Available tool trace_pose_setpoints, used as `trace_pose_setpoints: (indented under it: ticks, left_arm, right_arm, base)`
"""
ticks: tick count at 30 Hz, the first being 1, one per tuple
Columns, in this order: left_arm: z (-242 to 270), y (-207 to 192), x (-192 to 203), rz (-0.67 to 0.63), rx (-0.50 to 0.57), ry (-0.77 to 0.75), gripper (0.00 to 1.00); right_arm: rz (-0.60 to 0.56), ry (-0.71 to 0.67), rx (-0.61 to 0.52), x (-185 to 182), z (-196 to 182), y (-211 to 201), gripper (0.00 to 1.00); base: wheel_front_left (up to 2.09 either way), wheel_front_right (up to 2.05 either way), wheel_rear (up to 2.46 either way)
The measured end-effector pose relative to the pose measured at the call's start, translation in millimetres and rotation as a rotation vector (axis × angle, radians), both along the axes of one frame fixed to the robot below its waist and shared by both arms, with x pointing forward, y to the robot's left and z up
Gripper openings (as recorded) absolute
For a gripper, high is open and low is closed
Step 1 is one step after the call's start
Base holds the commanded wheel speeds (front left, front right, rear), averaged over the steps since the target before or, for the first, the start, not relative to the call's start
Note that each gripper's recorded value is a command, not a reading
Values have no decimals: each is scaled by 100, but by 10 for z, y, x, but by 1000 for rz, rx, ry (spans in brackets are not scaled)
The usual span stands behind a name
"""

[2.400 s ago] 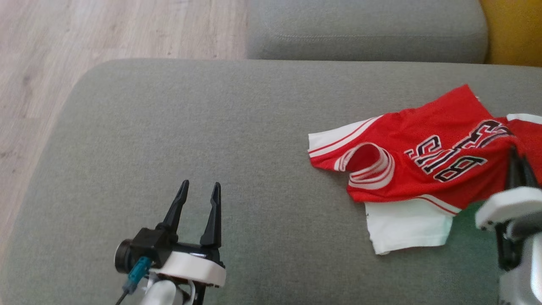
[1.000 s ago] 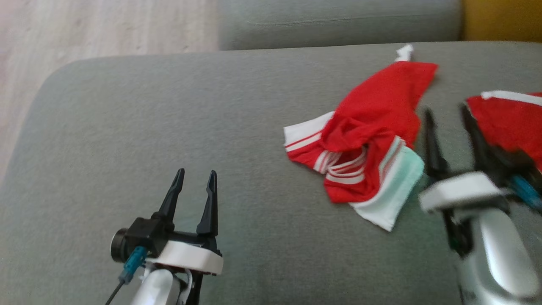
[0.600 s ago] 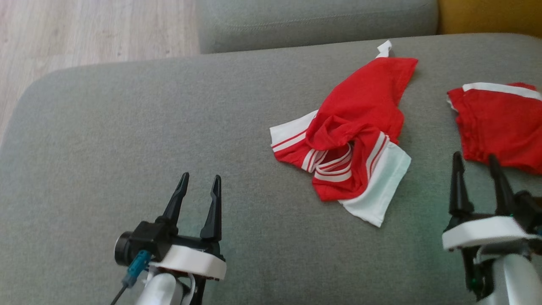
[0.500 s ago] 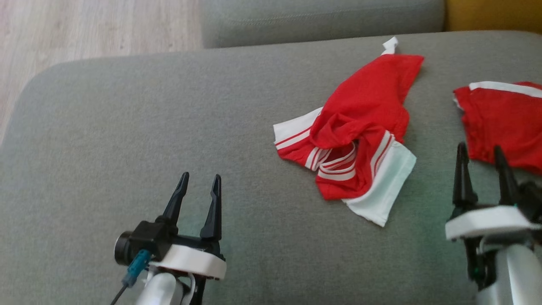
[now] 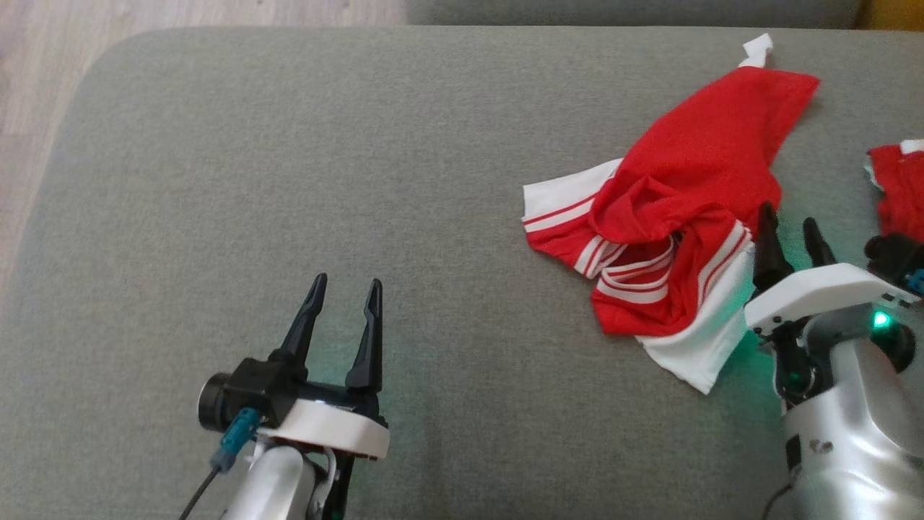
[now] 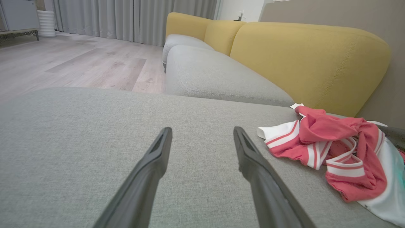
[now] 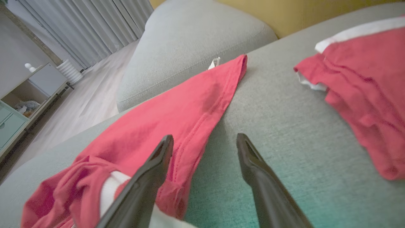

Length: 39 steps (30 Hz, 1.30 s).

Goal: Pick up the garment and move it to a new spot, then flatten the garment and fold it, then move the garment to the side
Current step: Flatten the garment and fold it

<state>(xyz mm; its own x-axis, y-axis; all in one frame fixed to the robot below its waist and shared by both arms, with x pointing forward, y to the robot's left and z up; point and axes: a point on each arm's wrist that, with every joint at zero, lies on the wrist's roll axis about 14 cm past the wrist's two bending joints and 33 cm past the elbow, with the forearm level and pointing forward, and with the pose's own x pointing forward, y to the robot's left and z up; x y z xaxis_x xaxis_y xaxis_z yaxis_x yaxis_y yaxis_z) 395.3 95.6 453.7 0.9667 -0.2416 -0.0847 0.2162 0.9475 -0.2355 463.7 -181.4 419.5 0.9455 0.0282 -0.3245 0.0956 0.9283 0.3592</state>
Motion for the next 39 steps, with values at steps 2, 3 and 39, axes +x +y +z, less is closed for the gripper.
trace_pose_setpoints:
  ticks: [2, 3, 39]
  left_arm:
    - [-20, 27, -9, 7, 3, 6, 100]
    - [-25, 38, -13, 10, 4, 8, 100]
    - [204, -276, -4, -73, -16, -54, 100]
  right_arm:
    - [6, 38, 31, 27, -104, 72, 100]
    - [9, 54, 42, 37, -147, 104, 100]
    - [-89, -84, -537, -267, 701, -1102, 100]
  base:
    - [0, 0, 0]
    - [0, 0, 0]
    - [0, 0, 0]
